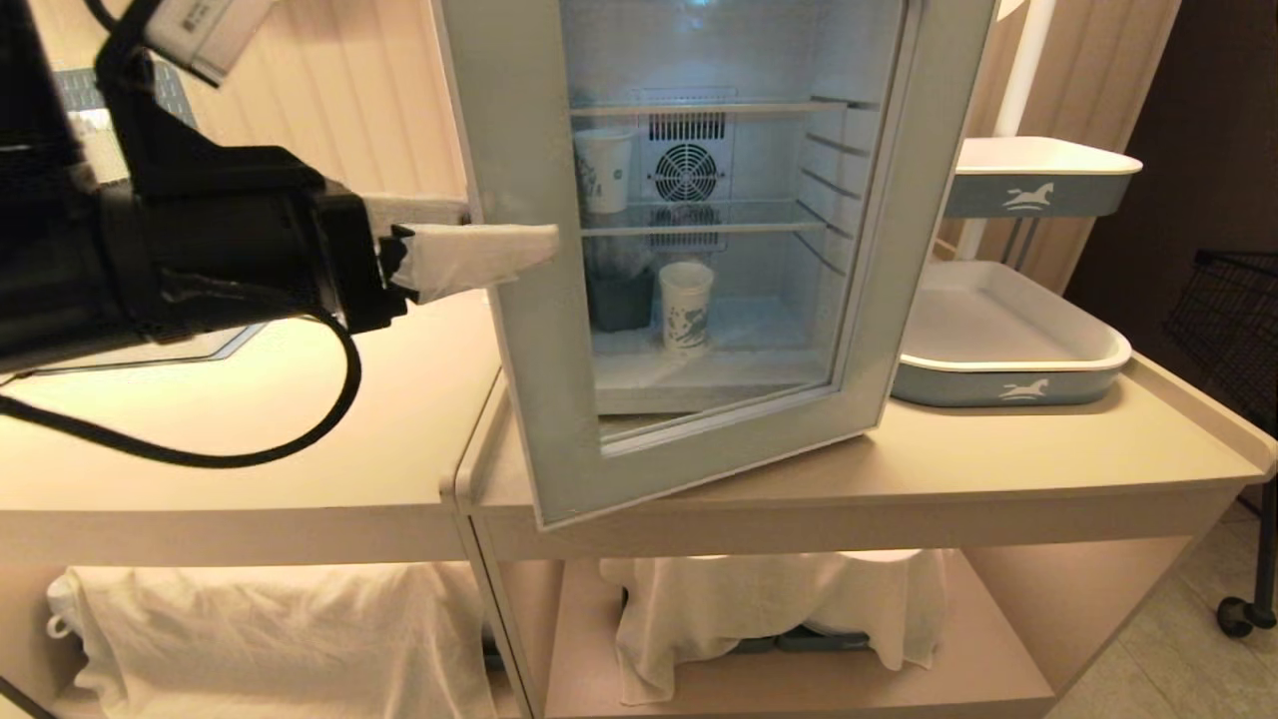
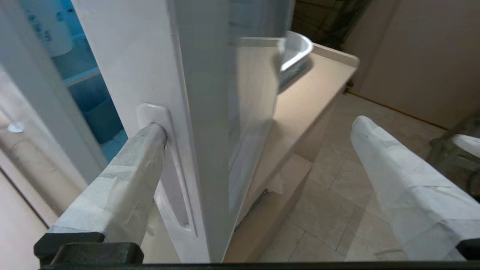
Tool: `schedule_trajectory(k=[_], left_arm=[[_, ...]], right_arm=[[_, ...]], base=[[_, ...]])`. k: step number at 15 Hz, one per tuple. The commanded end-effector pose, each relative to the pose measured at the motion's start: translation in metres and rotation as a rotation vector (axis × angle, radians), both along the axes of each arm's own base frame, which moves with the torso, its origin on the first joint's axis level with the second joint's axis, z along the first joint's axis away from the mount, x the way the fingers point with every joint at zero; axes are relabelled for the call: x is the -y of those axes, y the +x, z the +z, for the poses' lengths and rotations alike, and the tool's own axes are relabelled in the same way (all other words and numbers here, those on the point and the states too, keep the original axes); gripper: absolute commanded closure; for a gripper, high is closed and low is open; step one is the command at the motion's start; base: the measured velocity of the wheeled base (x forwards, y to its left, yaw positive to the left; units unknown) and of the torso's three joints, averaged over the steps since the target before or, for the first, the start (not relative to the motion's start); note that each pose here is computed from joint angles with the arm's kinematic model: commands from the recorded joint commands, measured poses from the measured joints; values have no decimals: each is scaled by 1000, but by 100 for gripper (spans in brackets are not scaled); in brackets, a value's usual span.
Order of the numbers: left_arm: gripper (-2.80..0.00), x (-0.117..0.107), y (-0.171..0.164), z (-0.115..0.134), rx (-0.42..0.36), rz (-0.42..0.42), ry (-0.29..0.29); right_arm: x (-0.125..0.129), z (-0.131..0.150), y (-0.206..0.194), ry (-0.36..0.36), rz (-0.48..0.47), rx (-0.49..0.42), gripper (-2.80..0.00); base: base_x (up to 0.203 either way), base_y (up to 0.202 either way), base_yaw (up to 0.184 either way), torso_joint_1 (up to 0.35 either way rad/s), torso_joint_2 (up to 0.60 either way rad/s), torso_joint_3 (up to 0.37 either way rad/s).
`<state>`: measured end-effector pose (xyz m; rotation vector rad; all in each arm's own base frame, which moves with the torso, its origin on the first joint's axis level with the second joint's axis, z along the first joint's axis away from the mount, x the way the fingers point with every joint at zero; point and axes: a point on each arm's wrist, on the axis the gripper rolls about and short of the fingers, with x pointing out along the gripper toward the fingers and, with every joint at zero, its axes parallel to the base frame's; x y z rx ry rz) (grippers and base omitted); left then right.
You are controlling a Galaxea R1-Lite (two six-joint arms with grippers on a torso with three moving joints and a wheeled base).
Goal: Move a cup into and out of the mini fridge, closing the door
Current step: Open the freezer door
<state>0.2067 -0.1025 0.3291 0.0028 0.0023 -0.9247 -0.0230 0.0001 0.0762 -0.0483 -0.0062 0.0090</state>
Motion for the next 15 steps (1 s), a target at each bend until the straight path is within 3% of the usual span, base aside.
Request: schedule_trajectory(k=[1, 2, 5, 6, 11, 15], left_arm=[[-280, -15, -37, 6, 55, -2, -20], [-280, -20, -47, 5, 63, 9, -24], [-280, -30, -56, -9, 48, 189, -6], [0, -35, -54, -13, 40, 262, 4], [0, -36, -26, -17, 9, 423, 41], [0, -23, 22, -28, -1, 572, 147]], right_arm=[[0, 0, 0, -1, 2, -1, 0], [0, 0, 0, -1, 0, -1, 0], [0, 0, 0, -1, 0, -1, 0], [0, 0, 0, -1, 1, -1, 0], [0, 0, 0, -1, 1, -1, 0], [0, 0, 0, -1, 0, -1, 0]], base=[[0, 0, 0, 0, 0, 0], [0, 0, 0, 0, 0, 0], [0, 0, 0, 0, 0, 0], [0, 0, 0, 0, 0, 0], [0, 0, 0, 0, 0, 0], [0, 0, 0, 0, 0, 0]])
